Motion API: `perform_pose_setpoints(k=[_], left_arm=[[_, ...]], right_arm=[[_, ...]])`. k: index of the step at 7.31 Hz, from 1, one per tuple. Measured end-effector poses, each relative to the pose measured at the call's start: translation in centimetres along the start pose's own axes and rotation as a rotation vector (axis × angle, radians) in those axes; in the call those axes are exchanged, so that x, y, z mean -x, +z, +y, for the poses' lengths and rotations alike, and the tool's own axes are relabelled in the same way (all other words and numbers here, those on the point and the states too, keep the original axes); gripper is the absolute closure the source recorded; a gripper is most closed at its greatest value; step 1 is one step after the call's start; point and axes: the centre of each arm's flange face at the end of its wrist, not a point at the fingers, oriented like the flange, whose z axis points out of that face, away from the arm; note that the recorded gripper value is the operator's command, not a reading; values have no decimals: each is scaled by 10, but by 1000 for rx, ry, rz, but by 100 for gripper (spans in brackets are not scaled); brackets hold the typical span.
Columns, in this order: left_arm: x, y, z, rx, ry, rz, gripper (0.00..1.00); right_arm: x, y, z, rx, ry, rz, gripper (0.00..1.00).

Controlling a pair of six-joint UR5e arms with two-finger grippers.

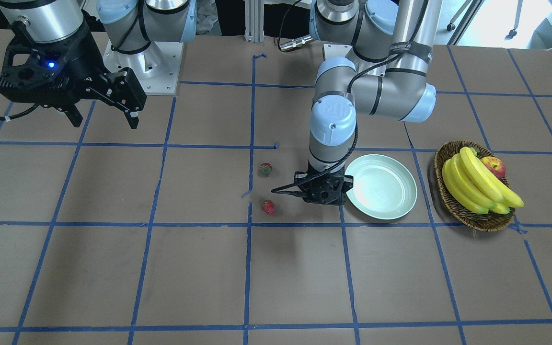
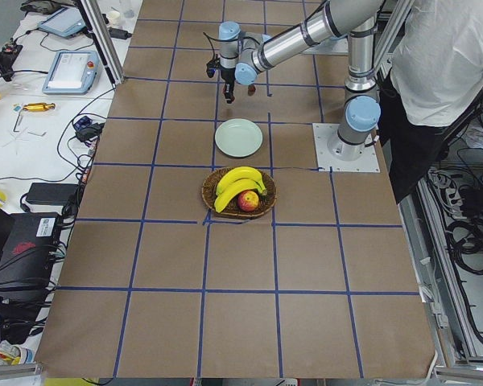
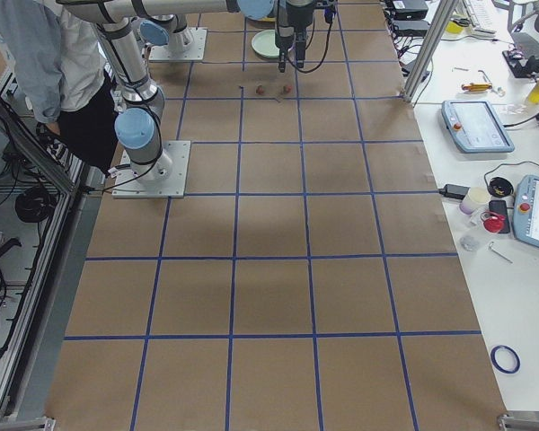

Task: Collect all strawberries into plate
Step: 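Carry the strawberry onto the green plate and open the left gripper, then reach back and grasp a second strawberry with the left gripper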

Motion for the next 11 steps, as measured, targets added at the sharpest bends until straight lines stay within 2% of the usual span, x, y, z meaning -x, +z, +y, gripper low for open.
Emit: perform_pose_setpoints(k=[1,2,3,4,5,6,8,10,11], left_arm=[[39,-7,2,29,5,-24,100],[70,-4,9,66,10,-36,71],[90,6,20,107,5,-42,32],[96,15,29,132,-8,-44,17],[94,16,32,131,-36,-35,9],[85,9,30,104,-75,-13,8],[47,-22,11,9,-161,26,10],[-10,-37,-16,-54,-264,133,10],[-38,-29,-26,-93,-308,168,12]], right_arm=[[0,0,0,1,-1,-2,0],[1,0,0,2,-1,-2,0],[1,0,0,2,-1,-2,0],[1,0,0,2,-1,-3,0],[1,0,0,1,-1,-3,0],[1,0,0,2,-1,-2,0],[1,0,0,2,0,0,0],[0,0,0,2,1,1,0],[0,0,0,3,1,1,0]])
